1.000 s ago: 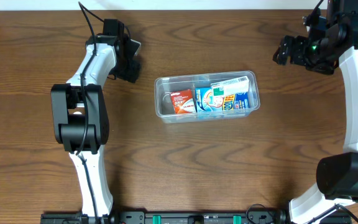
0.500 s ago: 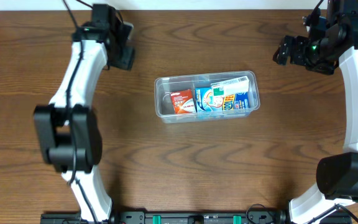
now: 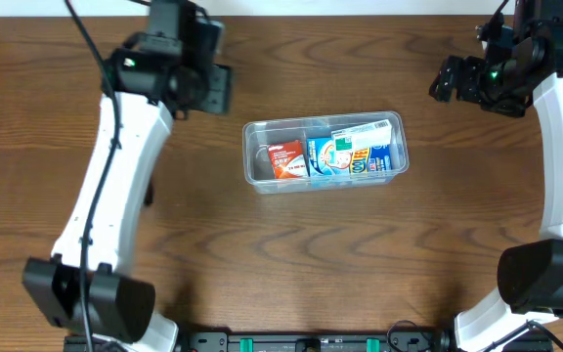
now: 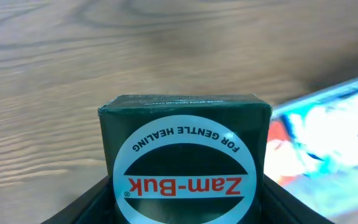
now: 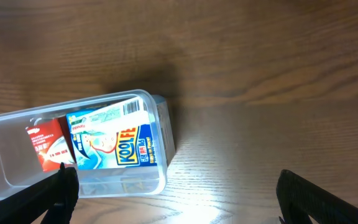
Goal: Pack container
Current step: 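Carry the Zam-Buk tin over the container with the left gripper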
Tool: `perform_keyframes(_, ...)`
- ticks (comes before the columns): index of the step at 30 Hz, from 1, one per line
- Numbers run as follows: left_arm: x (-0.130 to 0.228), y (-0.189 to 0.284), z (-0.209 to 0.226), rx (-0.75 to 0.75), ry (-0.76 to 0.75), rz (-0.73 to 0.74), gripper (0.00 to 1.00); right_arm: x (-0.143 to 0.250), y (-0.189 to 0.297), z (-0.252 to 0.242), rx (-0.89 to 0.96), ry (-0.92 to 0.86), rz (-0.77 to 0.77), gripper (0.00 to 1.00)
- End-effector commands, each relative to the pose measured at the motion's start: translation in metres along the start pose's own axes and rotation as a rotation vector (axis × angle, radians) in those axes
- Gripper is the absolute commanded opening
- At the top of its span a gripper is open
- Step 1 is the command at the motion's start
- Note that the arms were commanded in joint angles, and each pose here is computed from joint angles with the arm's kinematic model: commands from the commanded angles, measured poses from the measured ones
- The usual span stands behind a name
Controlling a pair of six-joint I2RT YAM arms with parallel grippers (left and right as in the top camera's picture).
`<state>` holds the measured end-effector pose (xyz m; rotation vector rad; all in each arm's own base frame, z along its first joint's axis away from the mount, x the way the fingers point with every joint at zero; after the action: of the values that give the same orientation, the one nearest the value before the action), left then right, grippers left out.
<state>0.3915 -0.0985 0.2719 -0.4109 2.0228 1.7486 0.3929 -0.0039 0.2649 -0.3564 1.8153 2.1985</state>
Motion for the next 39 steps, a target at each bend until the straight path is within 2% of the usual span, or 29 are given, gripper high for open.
perform_keyframes(1, 0.006, 0.014, -0.030, 0.039, -0.006, -0.013, 0.62, -0.002, 0.003, 0.004, -0.007, -0.003, -0.012, 0.99)
perform_keyframes(6, 0.021, 0.011, -0.064, 0.076, -0.017, 0.034, 0.62, -0.002, 0.003, 0.004, -0.007, -0.004, -0.012, 0.99)
perform_keyframes(14, 0.049, -0.002, -0.092, 0.091, -0.053, 0.121, 0.62, -0.002, 0.003, 0.004, -0.007, -0.003, -0.012, 0.99)
perform_keyframes(24, 0.061, -0.035, -0.100, -0.044, 0.019, 0.148, 0.62, -0.002, 0.003, 0.004, -0.007, -0.003, -0.012, 0.99)
perform_keyframes(32, 0.071, -0.080, -0.101, -0.098, 0.134, 0.228, 0.62, -0.002, 0.003, 0.005, -0.007, -0.003, -0.012, 0.99)
perform_keyframes(39, 0.083, -0.105, -0.108, -0.113, 0.136, 0.280, 0.62, -0.002, 0.003, 0.005, -0.007, -0.003, -0.012, 0.99)
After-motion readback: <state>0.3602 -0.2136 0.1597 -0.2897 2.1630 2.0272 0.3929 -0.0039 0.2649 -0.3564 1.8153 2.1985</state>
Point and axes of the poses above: each gripper's point midway between its finger pads, its own y axis back along the fingers, its own z axis along the line the jaws close on, x = y × z, the point moved 4 cm from there along y, back along the fingers, and after that the axes turned 9 degrees about y, right-handed, at the moved point
